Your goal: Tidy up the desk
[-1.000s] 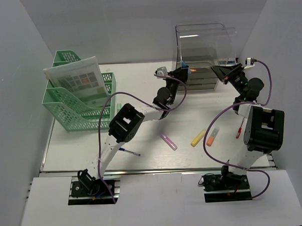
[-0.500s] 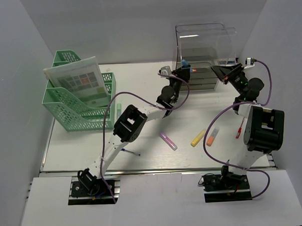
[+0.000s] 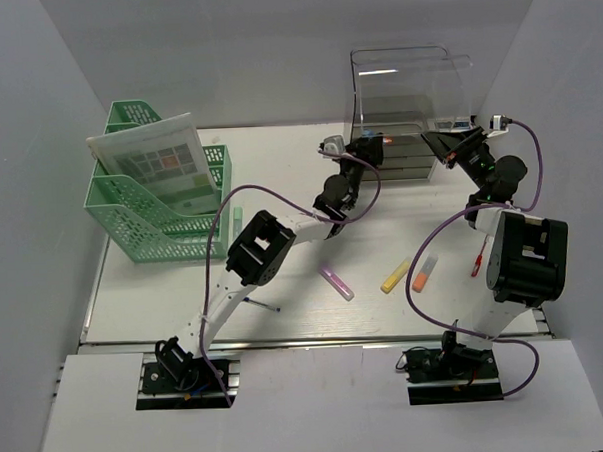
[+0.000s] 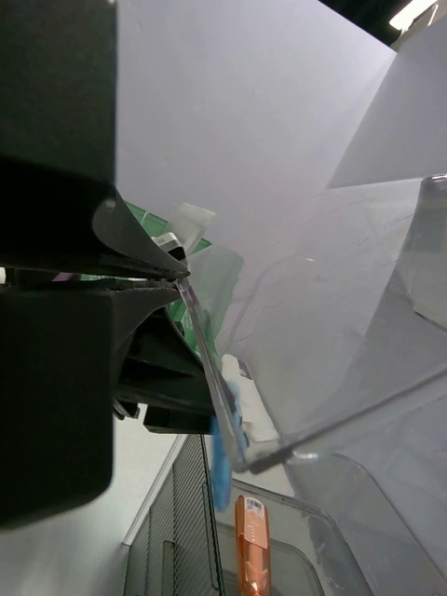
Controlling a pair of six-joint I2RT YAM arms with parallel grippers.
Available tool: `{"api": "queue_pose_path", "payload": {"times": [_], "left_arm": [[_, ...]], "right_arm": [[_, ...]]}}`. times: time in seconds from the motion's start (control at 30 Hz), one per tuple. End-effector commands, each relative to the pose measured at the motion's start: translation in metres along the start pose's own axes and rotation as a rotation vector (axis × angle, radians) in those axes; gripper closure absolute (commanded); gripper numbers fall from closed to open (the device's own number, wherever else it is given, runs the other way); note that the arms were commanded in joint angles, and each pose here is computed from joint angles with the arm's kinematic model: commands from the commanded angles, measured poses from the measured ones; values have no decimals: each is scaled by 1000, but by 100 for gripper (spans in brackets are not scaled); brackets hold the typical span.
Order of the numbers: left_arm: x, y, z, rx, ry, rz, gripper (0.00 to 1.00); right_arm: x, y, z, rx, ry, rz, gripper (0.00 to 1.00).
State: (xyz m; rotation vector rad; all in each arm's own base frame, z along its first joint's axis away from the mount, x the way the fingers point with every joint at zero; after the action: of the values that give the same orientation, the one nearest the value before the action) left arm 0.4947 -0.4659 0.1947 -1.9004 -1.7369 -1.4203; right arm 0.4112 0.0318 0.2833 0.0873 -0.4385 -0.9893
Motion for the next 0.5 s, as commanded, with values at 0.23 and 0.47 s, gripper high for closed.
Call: {"api": "queue_pose_path", "payload": {"times": [0.23,0.47], "left_arm": [[24,13,-17,7,42,6,23],[41,-2,-23,-33,4,-2,24]], "right_arm": [[0,-1,32,117,-143,-3,96],[1,-3,32,114,-146,-6,96]]}}
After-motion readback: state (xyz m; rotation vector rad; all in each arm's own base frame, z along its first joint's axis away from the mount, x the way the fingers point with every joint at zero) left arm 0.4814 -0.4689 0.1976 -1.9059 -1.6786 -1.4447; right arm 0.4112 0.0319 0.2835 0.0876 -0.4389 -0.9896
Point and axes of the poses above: each gripper's point midway between its finger pads, its own y axis out along the fingers, its own z axis along the line the jaws close on, x = y × z, the point moved 4 cm from there along -y, back along the fingers, and after that the axes turned 7 degrees about y, right-handed, at the moved point
